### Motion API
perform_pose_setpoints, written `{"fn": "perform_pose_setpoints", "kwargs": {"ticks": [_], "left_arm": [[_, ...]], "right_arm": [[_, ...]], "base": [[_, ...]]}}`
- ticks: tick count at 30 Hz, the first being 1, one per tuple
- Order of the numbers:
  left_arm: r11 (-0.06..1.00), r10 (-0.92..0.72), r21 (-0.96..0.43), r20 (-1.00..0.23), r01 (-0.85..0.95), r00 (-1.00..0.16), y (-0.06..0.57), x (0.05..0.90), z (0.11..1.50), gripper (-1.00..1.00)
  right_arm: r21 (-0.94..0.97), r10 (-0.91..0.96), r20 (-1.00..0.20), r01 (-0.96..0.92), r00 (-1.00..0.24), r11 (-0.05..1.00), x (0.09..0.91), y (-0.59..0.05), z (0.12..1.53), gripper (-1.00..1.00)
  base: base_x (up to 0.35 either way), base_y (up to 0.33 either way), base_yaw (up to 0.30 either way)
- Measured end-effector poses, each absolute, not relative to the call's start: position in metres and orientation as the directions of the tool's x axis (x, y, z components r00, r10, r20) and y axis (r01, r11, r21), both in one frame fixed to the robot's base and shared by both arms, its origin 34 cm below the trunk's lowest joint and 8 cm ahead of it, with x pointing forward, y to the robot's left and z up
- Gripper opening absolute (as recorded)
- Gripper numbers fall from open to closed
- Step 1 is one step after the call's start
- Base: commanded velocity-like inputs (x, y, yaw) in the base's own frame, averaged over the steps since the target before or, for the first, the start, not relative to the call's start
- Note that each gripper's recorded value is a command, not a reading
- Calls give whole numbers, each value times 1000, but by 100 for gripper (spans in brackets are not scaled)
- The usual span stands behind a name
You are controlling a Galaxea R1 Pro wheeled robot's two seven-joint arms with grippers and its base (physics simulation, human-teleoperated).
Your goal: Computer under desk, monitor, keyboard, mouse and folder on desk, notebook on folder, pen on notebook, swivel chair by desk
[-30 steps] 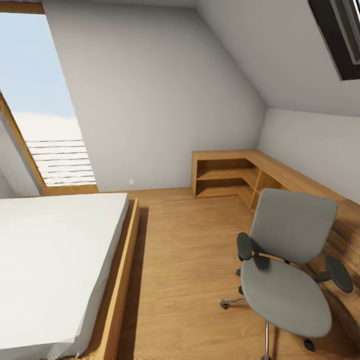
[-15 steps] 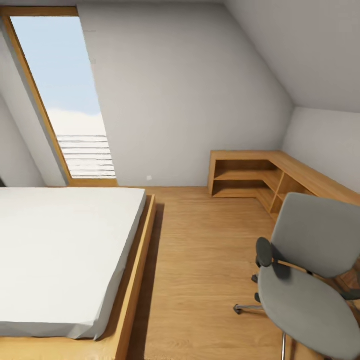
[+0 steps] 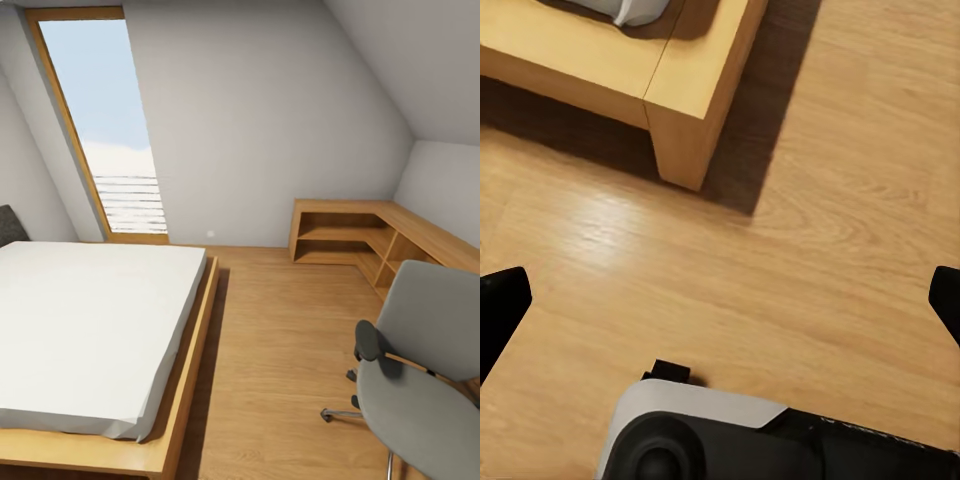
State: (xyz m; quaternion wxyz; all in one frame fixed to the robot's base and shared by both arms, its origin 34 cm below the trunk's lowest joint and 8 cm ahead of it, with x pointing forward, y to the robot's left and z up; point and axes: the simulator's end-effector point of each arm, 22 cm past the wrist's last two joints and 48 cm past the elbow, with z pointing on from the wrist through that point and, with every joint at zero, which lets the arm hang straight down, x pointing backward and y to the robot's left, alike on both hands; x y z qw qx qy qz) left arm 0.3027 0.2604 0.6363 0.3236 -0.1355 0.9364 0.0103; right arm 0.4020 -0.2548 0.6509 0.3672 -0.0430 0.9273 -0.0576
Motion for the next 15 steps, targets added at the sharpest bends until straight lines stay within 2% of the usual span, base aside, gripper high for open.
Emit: {"fn": "perform_pose_setpoints", "kwargs": {"ticks": [4, 8, 15], "left_arm": [[963, -247, -68, -608, -260, -754, 260, 302, 636, 100], [963, -247, -68, -608, -260, -755, 260, 302, 636, 100], [963, -247, -69, -609, -260, -753, 260, 303, 636, 100]], "right_arm": [[-139, -122, -677, -37, -726, 990, 402, -255, 651, 100], [-139, -122, -678, -37, -725, 990, 402, -256, 651, 100], [-138, -123, -682, -38, -721, 990, 404, -255, 652, 100]], "base": [[0, -86, 147], [0, -215, 63], [0, -116, -46]]}}
